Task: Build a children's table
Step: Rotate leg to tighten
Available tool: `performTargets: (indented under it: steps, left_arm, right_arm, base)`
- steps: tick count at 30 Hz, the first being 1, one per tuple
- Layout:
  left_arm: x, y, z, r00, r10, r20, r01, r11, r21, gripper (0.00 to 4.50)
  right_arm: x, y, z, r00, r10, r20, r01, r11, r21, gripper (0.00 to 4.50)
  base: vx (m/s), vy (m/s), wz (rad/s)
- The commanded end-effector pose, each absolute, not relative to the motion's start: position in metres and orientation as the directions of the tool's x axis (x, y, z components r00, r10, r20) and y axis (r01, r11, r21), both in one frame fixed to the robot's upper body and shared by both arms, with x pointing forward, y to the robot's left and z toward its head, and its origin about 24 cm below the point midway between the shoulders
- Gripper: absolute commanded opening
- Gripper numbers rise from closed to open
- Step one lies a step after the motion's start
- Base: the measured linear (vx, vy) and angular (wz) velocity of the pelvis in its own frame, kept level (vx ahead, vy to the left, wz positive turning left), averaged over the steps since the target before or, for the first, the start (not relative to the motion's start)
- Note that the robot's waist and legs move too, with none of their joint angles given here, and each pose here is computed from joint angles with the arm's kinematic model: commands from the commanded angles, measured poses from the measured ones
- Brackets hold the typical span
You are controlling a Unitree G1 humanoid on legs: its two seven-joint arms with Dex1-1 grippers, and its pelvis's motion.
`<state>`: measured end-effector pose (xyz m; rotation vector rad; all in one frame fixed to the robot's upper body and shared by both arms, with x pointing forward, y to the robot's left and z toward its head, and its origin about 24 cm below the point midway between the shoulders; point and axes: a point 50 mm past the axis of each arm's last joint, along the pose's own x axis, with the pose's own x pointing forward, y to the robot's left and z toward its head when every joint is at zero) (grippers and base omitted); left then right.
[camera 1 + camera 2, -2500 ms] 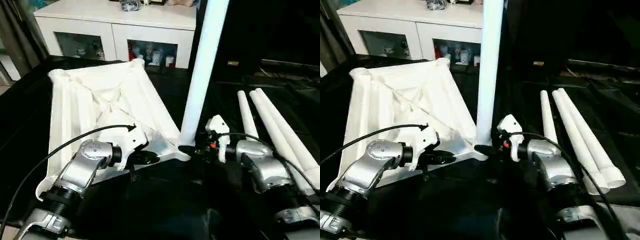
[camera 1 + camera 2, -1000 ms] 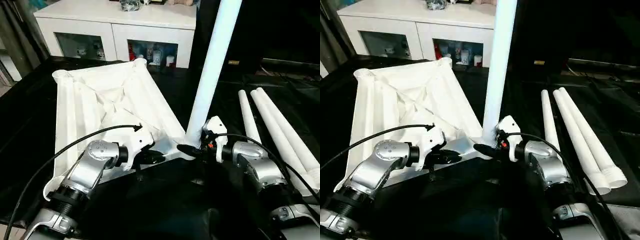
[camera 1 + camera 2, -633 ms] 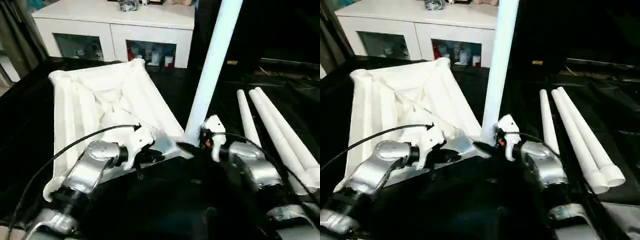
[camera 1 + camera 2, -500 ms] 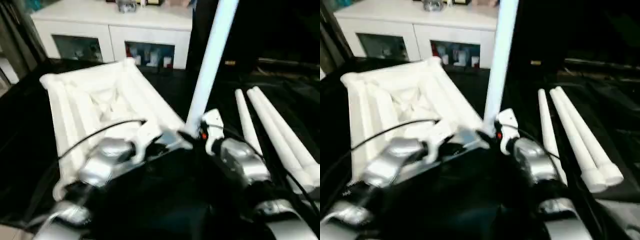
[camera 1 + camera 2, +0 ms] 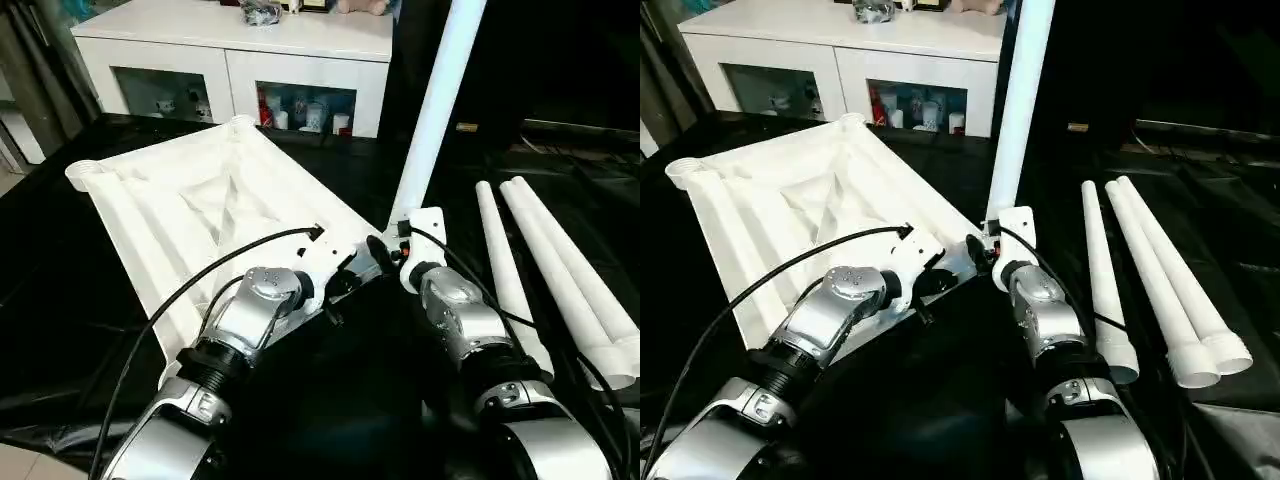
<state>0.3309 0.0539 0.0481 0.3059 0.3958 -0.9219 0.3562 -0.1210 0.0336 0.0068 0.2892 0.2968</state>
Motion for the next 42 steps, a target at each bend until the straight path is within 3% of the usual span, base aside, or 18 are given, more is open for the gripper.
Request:
performTargets:
  steps: [1,2,3,5,6,14,20,22,23,24,25,27,29,35,38,39,41,42]
  left_arm:
    - [0.334,0.049,0.061,0.584,-0.736,-0.342,0.806,0.575,0.139,0.0]
    - [0.334,0.048,0.064,0.584,-0.746,-0.318,0.808,0.571,0.146,0.0]
    - [0.334,0.048,0.066,0.587,-0.753,-0.297,0.807,0.573,0.142,0.45]
    - [0.332,0.048,0.077,0.577,-0.784,-0.229,0.816,0.563,0.128,0.45]
    - [0.33,0.051,0.084,0.569,-0.801,-0.187,0.823,0.553,0.131,0.68]
    - [0.33,0.077,0.093,0.628,-0.763,-0.15,0.778,0.608,0.16,1.22]
    - [0.34,0.159,0.11,0.851,-0.509,-0.131,0.525,0.808,0.268,1.88]
    - [0.341,0.165,0.11,0.864,-0.485,-0.134,0.503,0.82,0.275,1.99]
    - [0.343,0.188,0.113,0.912,-0.383,-0.147,0.41,0.859,0.306,2.14]
    - [0.343,0.194,0.113,0.919,-0.363,-0.154,0.394,0.864,0.314,2.21]
    - [0.341,0.21,0.113,0.935,-0.306,-0.177,0.35,0.874,0.337,1.78]
    - [0.336,0.238,0.112,0.952,-0.205,-0.227,0.28,0.883,0.377,1.82]
    - [0.329,0.256,0.107,0.945,-0.144,-0.293,0.26,0.874,0.411,1.54]
    - [0.326,0.27,0.09,0.922,-0.06,-0.383,0.257,0.835,0.487,0.9]
    - [0.326,0.268,0.08,0.899,-0.087,-0.43,0.325,0.791,0.518,0.82]
    - [0.325,0.268,0.079,0.895,-0.095,-0.437,0.336,0.786,0.518,0.54]
    - [0.325,0.267,0.078,0.892,-0.101,-0.441,0.345,0.783,0.518,0.4]
    - [0.326,0.261,0.074,0.868,-0.143,-0.475,0.408,0.75,0.521,0.37]
  right_arm:
    - [0.351,-0.12,0.029,0.901,0.326,-0.287,-0.326,0.944,0.051,3.84]
    - [0.351,-0.122,0.032,0.902,0.334,-0.273,-0.334,0.941,0.05,3.84]
    - [0.35,-0.124,0.035,0.9,0.355,-0.254,-0.355,0.934,0.049,3.89]
    - [0.345,-0.132,0.043,0.882,0.42,-0.213,-0.417,0.907,0.06,3.89]
    - [0.339,-0.14,0.047,0.865,0.463,-0.191,-0.465,0.884,0.04,3.89]
    - [0.327,-0.161,0.05,0.846,0.501,-0.18,-0.512,0.859,-0.013,3.89]
    - [0.314,-0.189,0.06,0.847,0.507,-0.161,-0.52,0.853,-0.048,3.89]
    - [0.314,-0.19,0.06,0.845,0.51,-0.161,-0.523,0.851,-0.048,3.89]
    - [0.31,-0.194,0.061,0.832,0.528,-0.169,-0.542,0.839,-0.047,3.89]
    - [0.308,-0.194,0.061,0.82,0.545,-0.177,-0.56,0.827,-0.047,3.89]
    - [0.302,-0.194,0.06,0.781,0.591,-0.202,-0.61,0.791,-0.044,3.89]
    - [0.29,-0.193,0.056,0.691,0.676,-0.255,-0.704,0.709,-0.028,3.89]
    - [0.283,-0.188,0.052,0.628,0.72,-0.294,-0.757,0.653,-0.017,3.59]
    - [0.285,-0.168,0.042,0.596,0.727,-0.342,-0.774,0.633,-0.004,3.08]
    - [0.287,-0.155,0.033,0.598,0.706,-0.378,-0.765,0.645,-0.006,3.01]
    - [0.288,-0.153,0.032,0.601,0.703,-0.381,-0.762,0.648,-0.006,2.69]
    - [0.288,-0.152,0.032,0.605,0.699,-0.382,-0.758,0.653,-0.006,2.61]
    - [0.296,-0.143,0.029,0.649,0.657,-0.384,-0.71,0.704,0.003,2.51]
  base:
    - [0.0,0.0,0.0]
    - [0.0,0.0,0.0]
    - [0.0,0.0,0.0]
    - [0.0,0.0,0.0]
    - [0.0,0.0,0.0]
    - [0.0,0.0,0.0]
    - [0.0,0.0,0.0]
    - [0.0,0.0,0.0]
    - [0.0,0.0,0.0]
    - [0.0,0.0,0.0]
    - [0.0,0.0,0.0]
    - [0.0,0.0,0.0]
    - [0.0,0.0,0.0]
    - [0.0,0.0,0.0]
    - [0.0,0.0,0.0]
    - [0.0,0.0,0.0]
    - [0.0,0.0,0.0]
    - [0.0,0.0,0.0]
